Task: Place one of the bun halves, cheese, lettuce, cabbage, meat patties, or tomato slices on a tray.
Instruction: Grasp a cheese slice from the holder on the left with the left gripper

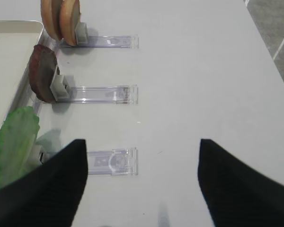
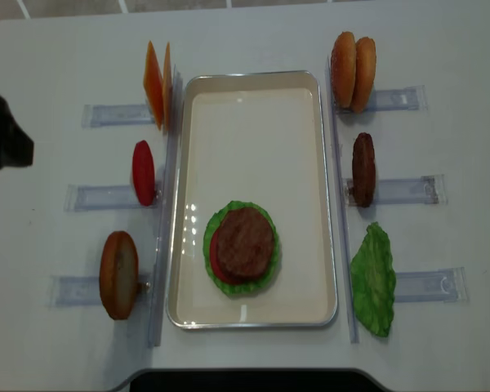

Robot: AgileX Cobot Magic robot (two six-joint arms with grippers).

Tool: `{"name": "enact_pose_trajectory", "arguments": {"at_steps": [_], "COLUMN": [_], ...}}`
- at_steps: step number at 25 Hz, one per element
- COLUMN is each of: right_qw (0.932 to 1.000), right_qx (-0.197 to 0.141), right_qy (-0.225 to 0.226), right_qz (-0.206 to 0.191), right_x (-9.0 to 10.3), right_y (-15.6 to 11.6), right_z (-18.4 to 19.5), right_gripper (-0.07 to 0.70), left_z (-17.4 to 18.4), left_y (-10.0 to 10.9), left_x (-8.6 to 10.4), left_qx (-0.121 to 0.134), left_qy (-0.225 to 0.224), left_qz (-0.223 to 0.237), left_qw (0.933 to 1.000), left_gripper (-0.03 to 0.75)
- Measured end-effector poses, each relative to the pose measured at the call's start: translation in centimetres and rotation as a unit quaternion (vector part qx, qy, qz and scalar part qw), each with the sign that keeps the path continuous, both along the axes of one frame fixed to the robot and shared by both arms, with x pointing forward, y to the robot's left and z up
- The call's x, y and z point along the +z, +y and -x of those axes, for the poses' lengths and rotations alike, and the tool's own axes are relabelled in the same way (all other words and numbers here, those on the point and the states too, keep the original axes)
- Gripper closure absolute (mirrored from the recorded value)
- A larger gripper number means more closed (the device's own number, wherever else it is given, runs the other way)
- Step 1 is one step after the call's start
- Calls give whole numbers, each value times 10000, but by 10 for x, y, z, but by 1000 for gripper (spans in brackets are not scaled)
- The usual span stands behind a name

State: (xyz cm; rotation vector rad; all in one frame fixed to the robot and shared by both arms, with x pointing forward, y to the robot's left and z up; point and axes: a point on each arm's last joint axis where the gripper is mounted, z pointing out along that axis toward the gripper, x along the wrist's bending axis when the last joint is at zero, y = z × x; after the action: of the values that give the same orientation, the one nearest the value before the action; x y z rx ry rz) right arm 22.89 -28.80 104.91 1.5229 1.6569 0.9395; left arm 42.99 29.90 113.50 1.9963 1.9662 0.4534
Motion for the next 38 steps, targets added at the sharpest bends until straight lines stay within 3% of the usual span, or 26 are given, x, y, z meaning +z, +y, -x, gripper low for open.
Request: {"name": "enact_pose_trajectory", "arguments": {"at_steps": [6, 25, 31, 38], "right_qw": [10000, 10000, 10000, 10000], "right_qx": [0, 0, 0, 3], "right_qy": [0, 0, 0, 0], "right_qz": [0, 0, 0, -4], "right_x": [0, 0, 0, 0], "right_y": [0, 0, 0, 0], "right_z": [0, 0, 0, 0], "right_gripper": [159, 159, 159, 159], "left_z": [-55, -198, -219, -224], "left_y": [0, -2, -3, -21], "left_x": [2, -31, -44, -53], "left_qx": [10, 453, 570, 479], "left_qy": [210, 440, 479, 533], "left_qz": [-61, 61, 97, -302], "left_qw": [9998, 9980, 9972, 9970], "left_gripper": [108, 108, 108, 108]}}
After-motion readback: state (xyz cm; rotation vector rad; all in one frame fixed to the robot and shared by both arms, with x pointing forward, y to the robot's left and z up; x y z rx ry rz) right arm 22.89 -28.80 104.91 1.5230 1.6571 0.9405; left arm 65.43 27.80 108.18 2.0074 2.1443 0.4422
